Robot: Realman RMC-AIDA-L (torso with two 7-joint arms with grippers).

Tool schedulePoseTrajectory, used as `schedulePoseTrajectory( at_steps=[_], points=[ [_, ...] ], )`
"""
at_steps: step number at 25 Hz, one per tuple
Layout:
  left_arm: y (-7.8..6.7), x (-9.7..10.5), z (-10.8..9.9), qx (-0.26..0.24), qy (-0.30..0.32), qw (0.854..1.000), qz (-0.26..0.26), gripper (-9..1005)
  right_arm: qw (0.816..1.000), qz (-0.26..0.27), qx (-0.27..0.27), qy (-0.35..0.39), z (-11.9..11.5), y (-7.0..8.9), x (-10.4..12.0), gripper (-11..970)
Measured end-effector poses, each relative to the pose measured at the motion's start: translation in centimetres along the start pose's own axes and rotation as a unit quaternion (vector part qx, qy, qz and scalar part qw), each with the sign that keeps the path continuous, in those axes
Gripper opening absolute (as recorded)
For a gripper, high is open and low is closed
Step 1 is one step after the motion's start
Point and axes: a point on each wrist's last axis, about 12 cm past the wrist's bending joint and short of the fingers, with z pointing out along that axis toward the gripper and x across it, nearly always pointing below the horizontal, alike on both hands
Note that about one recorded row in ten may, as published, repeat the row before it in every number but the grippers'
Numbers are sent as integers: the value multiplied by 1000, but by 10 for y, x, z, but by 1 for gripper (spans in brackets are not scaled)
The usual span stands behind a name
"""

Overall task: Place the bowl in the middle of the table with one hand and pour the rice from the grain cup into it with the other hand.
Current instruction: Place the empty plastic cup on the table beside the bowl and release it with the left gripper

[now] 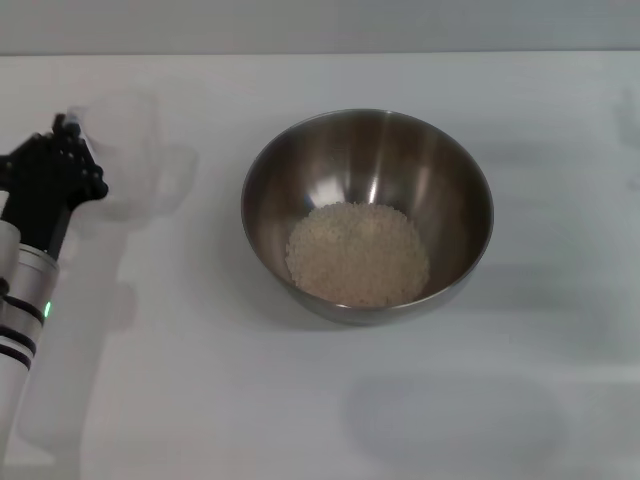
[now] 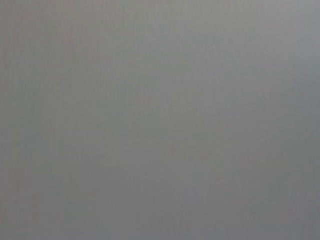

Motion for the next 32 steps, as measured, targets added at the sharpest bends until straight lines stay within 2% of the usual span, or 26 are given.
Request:
schedulePoseTrajectory(
  at_steps=[2, 5, 27, 32],
  points=[
    [1, 13, 4, 11, 53, 999, -5, 23, 1000, 2, 0, 0, -1, 1, 0, 680],
    [4, 19, 5, 13, 73, 997, -16, 26, 1000, 3, 0, 1, -1, 2, 1, 680],
    [10, 24, 6, 16, 90, 996, -23, 88, 1000, 4, 0, 1, -2, 3, 1, 680],
    [11, 26, 3, 13, 92, 995, -25, 134, 1000, 4, -1, 1, -2, 3, 1, 680]
  ],
)
